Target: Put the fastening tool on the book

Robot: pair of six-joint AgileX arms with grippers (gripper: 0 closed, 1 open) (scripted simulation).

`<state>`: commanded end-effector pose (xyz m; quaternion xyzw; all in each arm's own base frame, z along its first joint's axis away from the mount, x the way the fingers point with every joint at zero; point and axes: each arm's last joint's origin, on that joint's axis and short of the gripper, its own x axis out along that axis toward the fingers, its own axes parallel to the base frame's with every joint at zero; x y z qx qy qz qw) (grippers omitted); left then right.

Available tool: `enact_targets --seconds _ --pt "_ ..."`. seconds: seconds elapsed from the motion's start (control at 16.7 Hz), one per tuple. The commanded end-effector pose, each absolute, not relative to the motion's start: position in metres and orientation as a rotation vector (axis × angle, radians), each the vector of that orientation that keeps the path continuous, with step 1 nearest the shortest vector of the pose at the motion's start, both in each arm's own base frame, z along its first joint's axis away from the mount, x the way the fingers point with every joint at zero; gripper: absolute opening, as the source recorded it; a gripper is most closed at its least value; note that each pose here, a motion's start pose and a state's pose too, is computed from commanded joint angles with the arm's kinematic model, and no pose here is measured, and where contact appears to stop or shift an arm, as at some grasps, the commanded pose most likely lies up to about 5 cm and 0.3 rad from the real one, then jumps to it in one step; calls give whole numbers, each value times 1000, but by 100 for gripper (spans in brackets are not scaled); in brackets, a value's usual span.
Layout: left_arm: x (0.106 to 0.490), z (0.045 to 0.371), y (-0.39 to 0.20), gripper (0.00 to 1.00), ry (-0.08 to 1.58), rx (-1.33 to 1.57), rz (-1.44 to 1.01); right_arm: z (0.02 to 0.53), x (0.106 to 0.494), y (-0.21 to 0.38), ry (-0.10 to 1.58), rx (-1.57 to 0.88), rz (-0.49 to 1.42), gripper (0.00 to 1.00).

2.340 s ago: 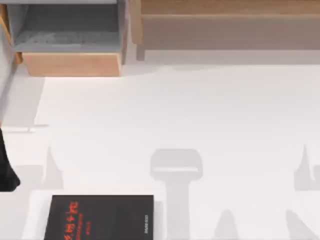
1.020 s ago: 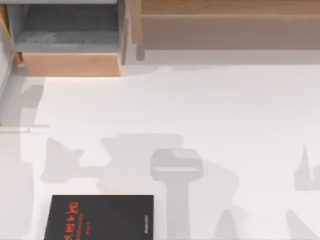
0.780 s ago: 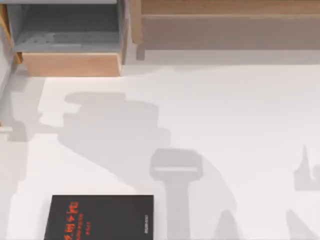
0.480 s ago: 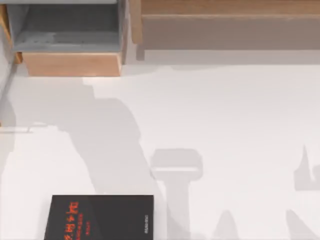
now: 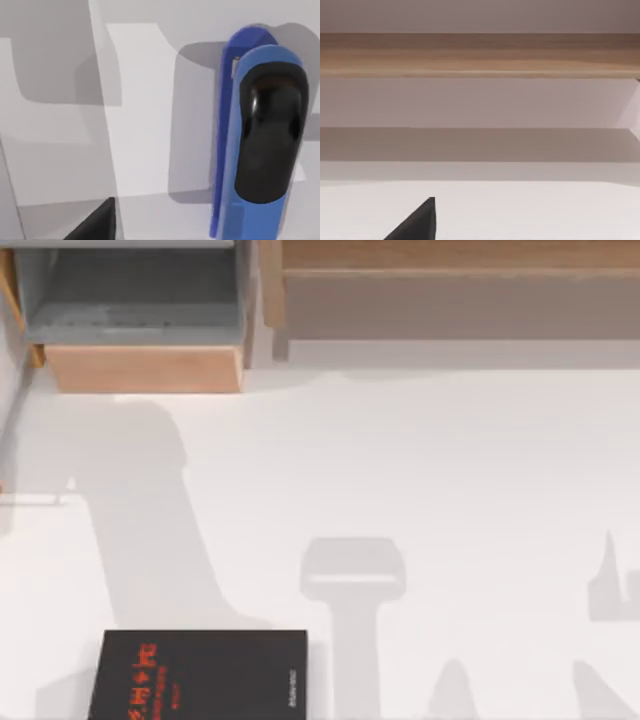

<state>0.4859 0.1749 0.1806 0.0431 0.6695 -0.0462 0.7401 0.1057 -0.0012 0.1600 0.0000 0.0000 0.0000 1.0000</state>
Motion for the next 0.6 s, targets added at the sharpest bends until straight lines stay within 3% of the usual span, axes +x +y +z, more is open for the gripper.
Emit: enact_targets --seconds 0.6 --pt "483 180 177 100 1470 95 -100 160 106 -1 0 0 0 100"
